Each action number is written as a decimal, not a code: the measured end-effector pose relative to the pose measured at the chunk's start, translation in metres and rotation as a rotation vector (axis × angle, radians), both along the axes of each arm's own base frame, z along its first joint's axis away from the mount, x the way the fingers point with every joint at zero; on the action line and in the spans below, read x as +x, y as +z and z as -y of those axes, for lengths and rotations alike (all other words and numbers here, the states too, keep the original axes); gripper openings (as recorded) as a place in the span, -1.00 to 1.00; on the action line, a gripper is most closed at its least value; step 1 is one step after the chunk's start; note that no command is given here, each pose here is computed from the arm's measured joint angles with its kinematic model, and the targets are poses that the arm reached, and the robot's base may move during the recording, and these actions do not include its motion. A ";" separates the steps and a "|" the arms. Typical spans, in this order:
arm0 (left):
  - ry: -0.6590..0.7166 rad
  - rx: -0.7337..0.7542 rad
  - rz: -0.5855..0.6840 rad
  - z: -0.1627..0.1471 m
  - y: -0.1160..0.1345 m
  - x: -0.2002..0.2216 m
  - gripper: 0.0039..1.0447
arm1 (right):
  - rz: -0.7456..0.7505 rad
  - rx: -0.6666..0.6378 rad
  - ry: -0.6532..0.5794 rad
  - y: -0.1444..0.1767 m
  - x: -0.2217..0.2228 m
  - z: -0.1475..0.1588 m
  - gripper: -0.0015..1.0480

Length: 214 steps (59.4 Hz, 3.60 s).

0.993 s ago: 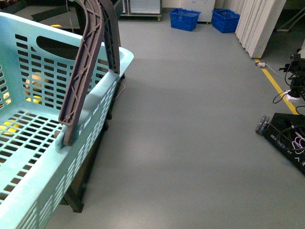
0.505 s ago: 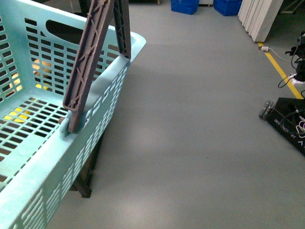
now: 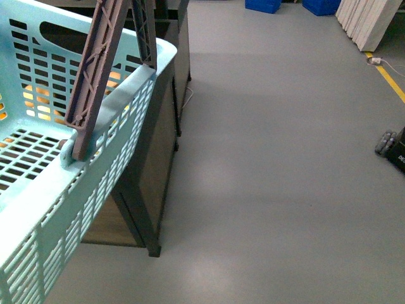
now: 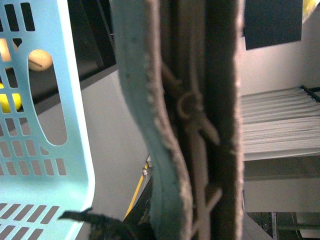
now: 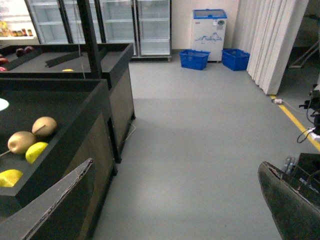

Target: Pick mango and avocado into basket

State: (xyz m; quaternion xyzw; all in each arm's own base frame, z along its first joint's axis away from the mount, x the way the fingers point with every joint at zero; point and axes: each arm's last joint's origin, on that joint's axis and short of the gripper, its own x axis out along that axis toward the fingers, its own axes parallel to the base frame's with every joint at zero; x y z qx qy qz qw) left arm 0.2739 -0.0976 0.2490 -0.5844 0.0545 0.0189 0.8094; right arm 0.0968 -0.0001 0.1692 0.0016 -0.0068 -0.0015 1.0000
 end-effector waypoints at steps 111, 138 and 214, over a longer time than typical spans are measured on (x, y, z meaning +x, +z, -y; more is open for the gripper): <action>-0.001 -0.001 -0.001 -0.001 0.000 0.000 -0.86 | 0.000 0.000 0.003 0.000 0.000 0.000 0.83; 0.000 -0.001 -0.001 -0.001 0.000 0.000 -0.87 | -0.001 0.000 0.003 0.000 0.000 0.000 0.83; -0.894 0.546 0.135 0.061 -0.005 0.120 -0.89 | 0.002 0.000 0.003 0.000 0.000 0.000 0.83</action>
